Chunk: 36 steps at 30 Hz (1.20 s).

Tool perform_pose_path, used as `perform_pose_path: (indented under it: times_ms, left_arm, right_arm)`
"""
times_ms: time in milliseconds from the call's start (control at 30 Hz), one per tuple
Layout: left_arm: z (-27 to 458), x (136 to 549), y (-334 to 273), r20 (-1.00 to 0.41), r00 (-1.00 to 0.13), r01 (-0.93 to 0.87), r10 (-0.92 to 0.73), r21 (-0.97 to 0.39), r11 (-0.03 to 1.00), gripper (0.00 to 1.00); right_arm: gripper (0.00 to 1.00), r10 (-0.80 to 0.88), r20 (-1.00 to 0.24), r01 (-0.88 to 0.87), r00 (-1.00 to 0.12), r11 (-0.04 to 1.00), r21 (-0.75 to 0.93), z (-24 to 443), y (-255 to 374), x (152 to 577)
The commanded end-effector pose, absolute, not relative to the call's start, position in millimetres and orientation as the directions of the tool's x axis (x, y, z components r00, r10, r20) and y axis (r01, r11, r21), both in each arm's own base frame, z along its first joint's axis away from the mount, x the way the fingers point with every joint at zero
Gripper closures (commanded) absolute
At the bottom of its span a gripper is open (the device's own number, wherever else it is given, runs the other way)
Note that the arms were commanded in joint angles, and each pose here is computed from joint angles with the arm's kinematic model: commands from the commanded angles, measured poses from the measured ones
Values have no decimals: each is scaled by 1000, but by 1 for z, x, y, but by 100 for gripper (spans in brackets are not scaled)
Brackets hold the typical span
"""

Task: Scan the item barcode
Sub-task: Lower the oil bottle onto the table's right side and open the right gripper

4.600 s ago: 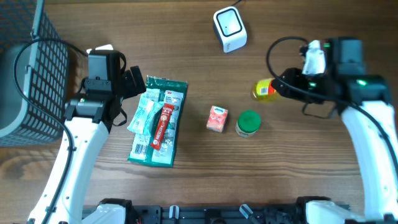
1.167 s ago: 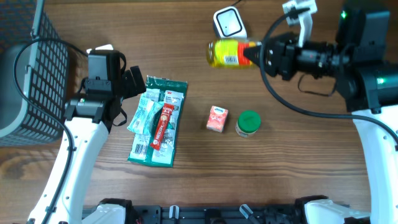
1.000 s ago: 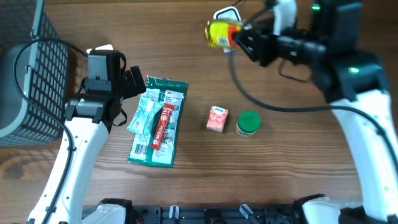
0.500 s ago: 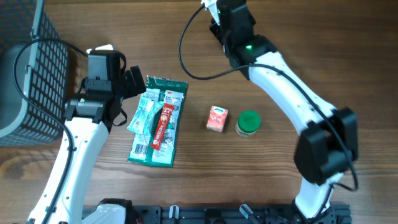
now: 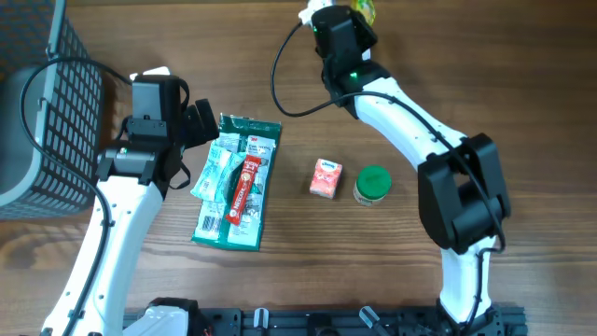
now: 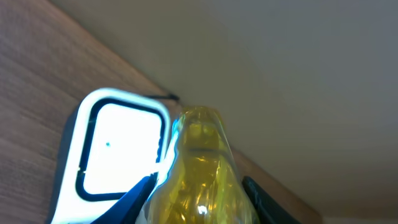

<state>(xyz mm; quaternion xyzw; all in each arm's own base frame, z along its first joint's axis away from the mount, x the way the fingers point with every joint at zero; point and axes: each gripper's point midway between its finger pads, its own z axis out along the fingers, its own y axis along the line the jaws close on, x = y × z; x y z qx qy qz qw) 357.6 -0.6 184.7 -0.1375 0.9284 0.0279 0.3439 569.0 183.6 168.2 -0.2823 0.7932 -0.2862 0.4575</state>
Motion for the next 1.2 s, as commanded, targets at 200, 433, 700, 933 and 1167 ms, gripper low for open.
perform_pose_path:
  times_ms: [200,433,700,933,1167]
  left_arm:
    - [191,360,2,-659,-708,-292,-255,-55,955,0]
    - [191,360,2,-659,-708,-292,-255,-55,955,0]
    - [191,360,2,-659,-708,-292,-255,-55,955,0]
    - [191,360,2,-659,-708,-292,-255,-55,955,0]
    - [191,360,2,-659,-708,-292,-255,-55,955,0]
  right_arm:
    - [96,-724,-523,-161,-450,642,-749,155,177,576]
    - [96,-632,-627,-66,-456,726,-684,184,171,571]
    - [96,-411,-761,-6,-502,882,-472,291,123,499]
    - [96,52,-505,138,-862,981,-135,240,15,387]
    - [96,329,-300,339,-896,941,20,159,-71,350]
